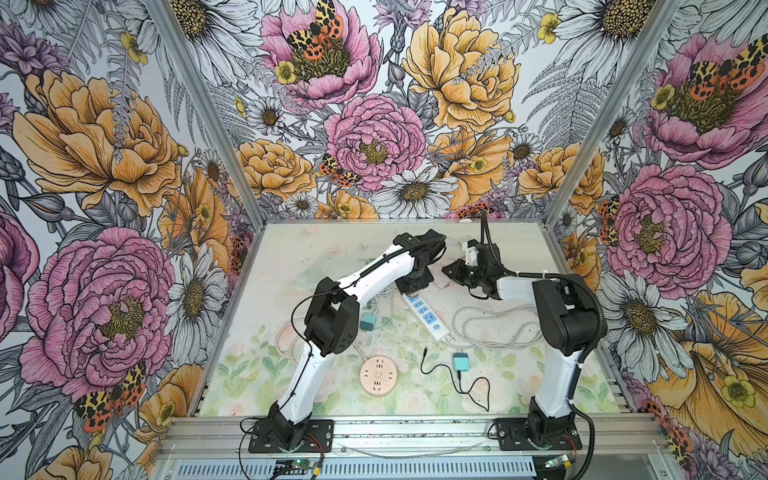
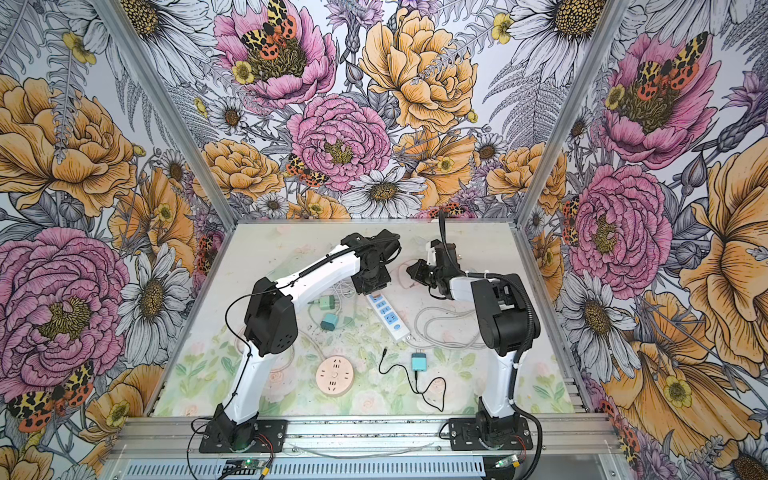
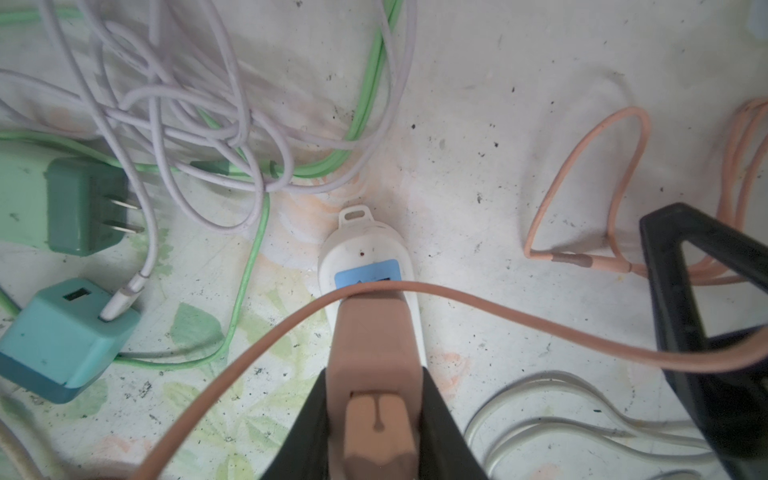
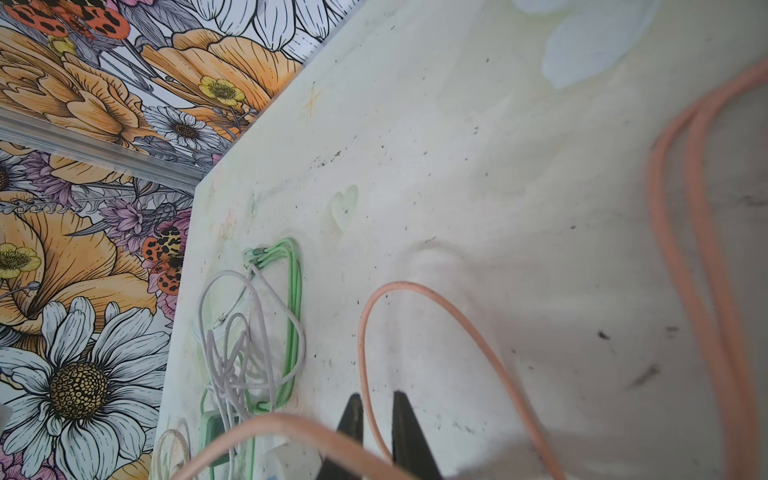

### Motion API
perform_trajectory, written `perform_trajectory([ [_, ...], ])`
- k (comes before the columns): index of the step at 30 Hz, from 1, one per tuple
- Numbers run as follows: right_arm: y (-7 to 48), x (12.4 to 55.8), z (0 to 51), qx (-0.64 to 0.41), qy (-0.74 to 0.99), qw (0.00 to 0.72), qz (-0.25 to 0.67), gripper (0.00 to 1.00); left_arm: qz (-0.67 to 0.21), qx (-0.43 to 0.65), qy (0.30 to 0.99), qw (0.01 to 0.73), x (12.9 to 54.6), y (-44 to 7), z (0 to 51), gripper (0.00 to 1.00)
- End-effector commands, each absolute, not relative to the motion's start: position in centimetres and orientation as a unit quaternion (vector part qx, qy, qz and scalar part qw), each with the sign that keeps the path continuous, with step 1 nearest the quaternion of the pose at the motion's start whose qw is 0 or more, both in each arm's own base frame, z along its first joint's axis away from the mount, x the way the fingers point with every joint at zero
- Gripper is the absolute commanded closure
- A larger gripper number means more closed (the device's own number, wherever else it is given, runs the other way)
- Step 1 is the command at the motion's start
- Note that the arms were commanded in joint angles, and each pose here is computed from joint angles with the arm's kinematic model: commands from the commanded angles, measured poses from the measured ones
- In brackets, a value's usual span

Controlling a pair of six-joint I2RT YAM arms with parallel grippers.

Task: Insert the plug
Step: 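Align the pink charger's prongs over the strip's end socket with the left gripper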

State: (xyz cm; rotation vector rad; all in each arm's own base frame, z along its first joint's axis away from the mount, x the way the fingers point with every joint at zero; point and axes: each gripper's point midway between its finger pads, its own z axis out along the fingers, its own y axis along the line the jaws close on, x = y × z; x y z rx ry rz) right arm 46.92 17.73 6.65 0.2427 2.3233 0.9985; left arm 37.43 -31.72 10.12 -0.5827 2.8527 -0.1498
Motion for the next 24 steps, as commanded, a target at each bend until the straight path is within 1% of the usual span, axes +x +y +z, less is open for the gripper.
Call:
perform_trajectory([
  [1,18.1,47.2,7.1,0.084,0.868,0.306,0.381,0.84,-0.058,-0.214,0.97,0.099,37.6,-32.0,8.9,1.0],
  [8,18.1,47.2,6.9,0.085,0.869,0.304,0.38,0.84,-0.063,-0.214,0.971,0.09,37.6,-32.6,8.1,1.0],
  [17,18.1,47.1,6.8,0.084,0.87,0.303,0.38,0.84,-0.049,-0.221,0.97,0.088,37.8,-31.3,7.5,1.0],
  [24,18.1,47.1,6.8,0.084,0.87,0.302,0.381,0.84,-0.049,-0.225,0.968,0.104,38.2,-30.8,8.5,1.0],
])
